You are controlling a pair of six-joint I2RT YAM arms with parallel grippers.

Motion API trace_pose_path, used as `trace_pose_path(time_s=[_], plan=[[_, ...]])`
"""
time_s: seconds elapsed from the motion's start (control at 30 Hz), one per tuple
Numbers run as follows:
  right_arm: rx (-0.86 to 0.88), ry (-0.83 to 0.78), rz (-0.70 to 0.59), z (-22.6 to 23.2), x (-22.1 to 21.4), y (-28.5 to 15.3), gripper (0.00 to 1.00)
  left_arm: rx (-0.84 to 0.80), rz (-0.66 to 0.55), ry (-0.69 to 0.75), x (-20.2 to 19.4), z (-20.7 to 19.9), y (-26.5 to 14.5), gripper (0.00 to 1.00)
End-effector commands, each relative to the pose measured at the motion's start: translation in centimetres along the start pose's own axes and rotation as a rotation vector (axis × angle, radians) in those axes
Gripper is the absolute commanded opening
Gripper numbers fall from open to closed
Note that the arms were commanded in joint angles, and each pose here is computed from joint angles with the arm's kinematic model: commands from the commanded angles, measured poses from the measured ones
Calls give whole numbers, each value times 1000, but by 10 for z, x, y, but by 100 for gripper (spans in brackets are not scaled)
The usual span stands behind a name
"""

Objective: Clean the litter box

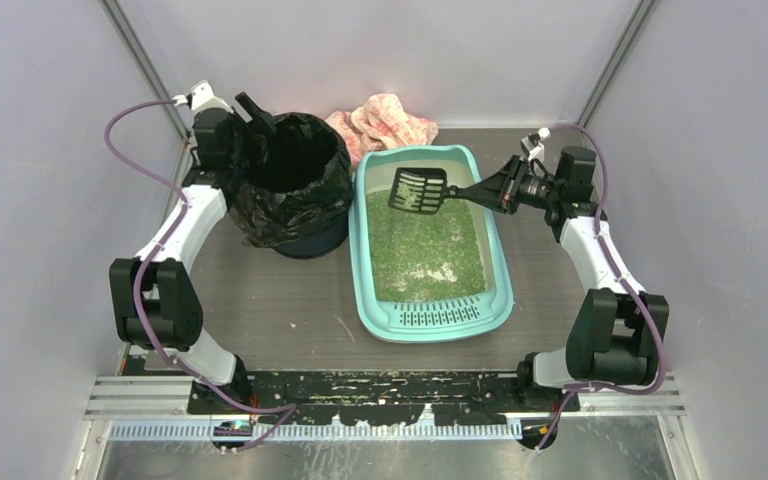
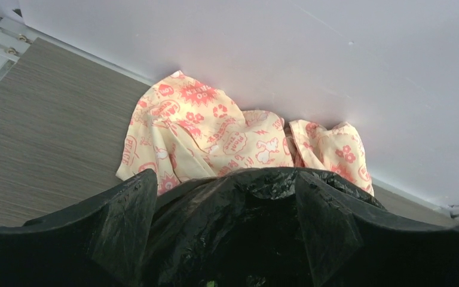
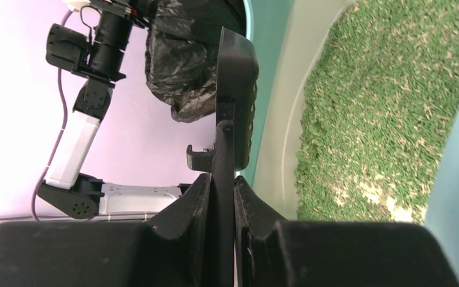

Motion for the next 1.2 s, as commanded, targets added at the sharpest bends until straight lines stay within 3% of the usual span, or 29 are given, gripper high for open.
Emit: trace_pose_path(time_s=[0.0, 0.4, 0.97, 1.17], plan=[[87, -170, -86, 51, 28, -1, 1, -57, 14, 44, 10, -18, -7, 84], [120, -274, -87, 94, 80, 40, 1, 20, -18, 141, 19, -8, -19, 87], [272, -375, 126, 151, 88, 172, 1, -11, 48, 189, -12, -9, -14, 87], [153, -474, 187, 141, 72, 196, 1, 17, 26, 204, -6, -9, -15, 87]])
Point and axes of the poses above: each gripper's point midway between its finger pads, its own y axis out along the fingers, its own z axis along the line the jaws close on, x = y × z, the point moved 8 cm from there along -y, back along the fingers, and after that the axes turned 3 degrees about -y, right-handed, at the moved point
